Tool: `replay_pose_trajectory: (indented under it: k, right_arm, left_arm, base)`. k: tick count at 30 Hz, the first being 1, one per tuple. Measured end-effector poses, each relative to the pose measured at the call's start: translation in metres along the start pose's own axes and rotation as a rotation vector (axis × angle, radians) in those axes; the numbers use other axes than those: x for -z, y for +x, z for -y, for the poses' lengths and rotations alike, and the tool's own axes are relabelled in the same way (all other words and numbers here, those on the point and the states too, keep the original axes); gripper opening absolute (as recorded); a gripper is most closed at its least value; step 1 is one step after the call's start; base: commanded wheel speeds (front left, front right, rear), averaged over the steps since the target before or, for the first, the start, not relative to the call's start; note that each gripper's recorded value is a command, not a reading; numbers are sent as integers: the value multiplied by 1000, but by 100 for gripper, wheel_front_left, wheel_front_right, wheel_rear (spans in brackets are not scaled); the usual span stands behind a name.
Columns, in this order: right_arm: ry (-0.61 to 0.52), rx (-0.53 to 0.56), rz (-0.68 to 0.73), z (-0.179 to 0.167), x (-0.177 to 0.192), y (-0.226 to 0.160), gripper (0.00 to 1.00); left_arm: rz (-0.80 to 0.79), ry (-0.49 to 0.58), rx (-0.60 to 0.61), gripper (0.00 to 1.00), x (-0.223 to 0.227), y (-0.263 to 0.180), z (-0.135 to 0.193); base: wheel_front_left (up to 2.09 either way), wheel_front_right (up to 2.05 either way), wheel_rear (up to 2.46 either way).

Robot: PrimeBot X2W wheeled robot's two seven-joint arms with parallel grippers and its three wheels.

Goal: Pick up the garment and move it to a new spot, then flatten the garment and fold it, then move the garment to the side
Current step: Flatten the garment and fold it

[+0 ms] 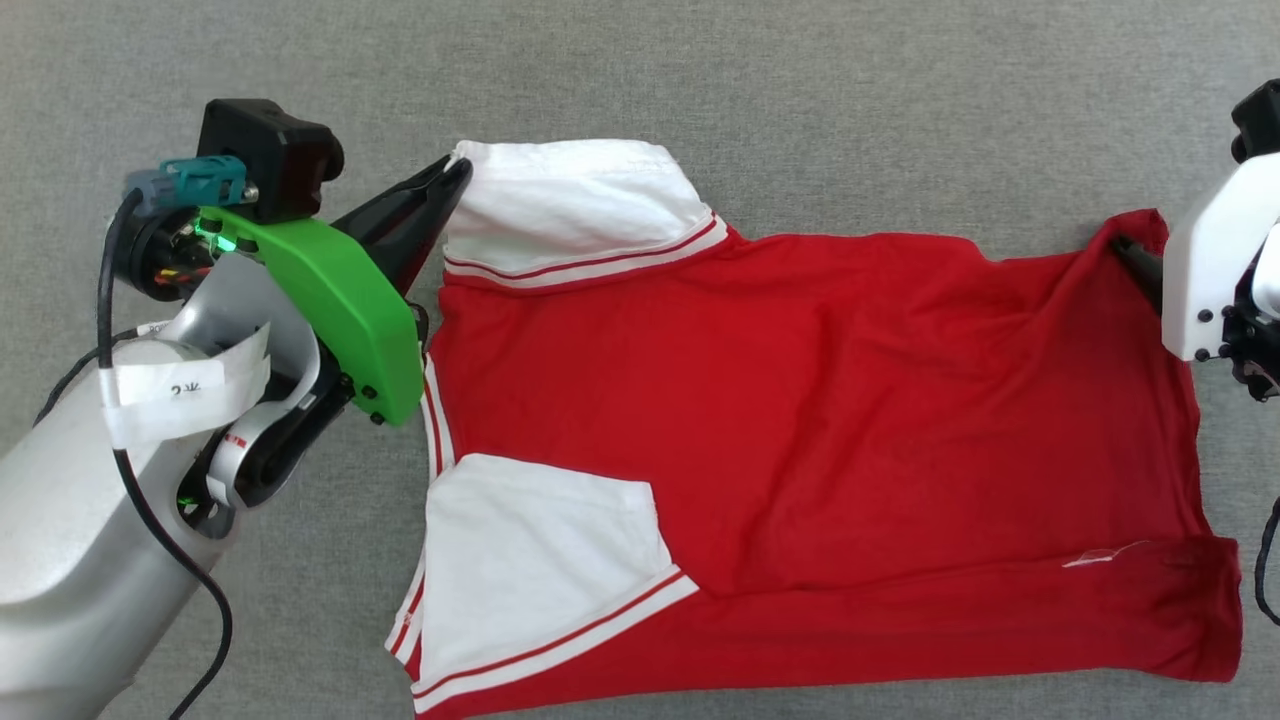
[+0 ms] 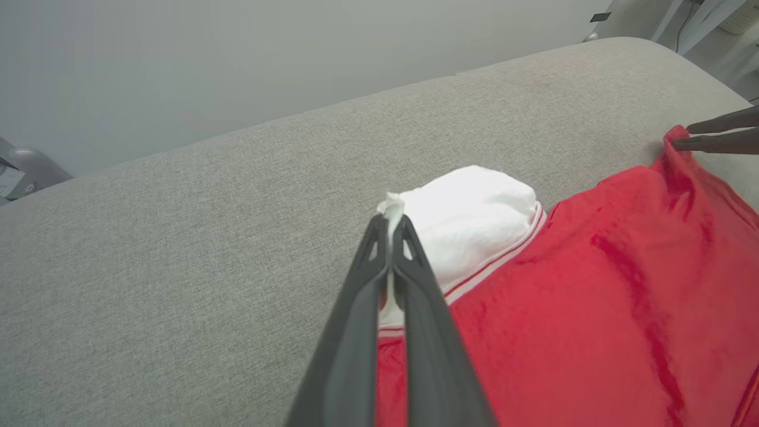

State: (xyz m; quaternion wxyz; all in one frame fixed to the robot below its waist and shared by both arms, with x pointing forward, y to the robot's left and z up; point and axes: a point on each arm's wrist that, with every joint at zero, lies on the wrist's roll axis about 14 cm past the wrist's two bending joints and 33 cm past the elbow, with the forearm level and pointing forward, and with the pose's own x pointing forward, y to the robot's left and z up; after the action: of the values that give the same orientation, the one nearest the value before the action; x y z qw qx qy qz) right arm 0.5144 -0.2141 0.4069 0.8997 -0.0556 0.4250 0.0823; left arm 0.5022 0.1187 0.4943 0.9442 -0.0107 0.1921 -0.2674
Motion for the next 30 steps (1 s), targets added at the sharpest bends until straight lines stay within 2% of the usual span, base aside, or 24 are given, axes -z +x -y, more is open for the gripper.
replay_pose_trajectory:
  k: [8, 9, 11, 20, 30]
  right_arm:
    - [-3, -14, -46, -6, 11, 30, 100]
    - [-7, -16, -54, -7, 13, 32, 64]
    - [-15, -20, -60, -8, 15, 35, 0]
    - [-3, -28, 1, -9, 7, 26, 0]
    - [73, -7, 203, 10, -19, -12, 0]
  left_arm:
    - [-27, -13, -6, 0, 14, 1, -4]
    - [-31, -14, -9, 0, 15, 1, -5]
    - [-38, -15, -17, 0, 18, 0, -8]
    - [-24, -7, -50, 0, 14, -3, -15]
    - [11, -29, -103, 0, 8, -19, -22]
  base:
    - [0, 0, 0]
    - [0, 0, 0]
    - [0, 0, 0]
    - [0, 0, 0]
    - [0, 0, 0]
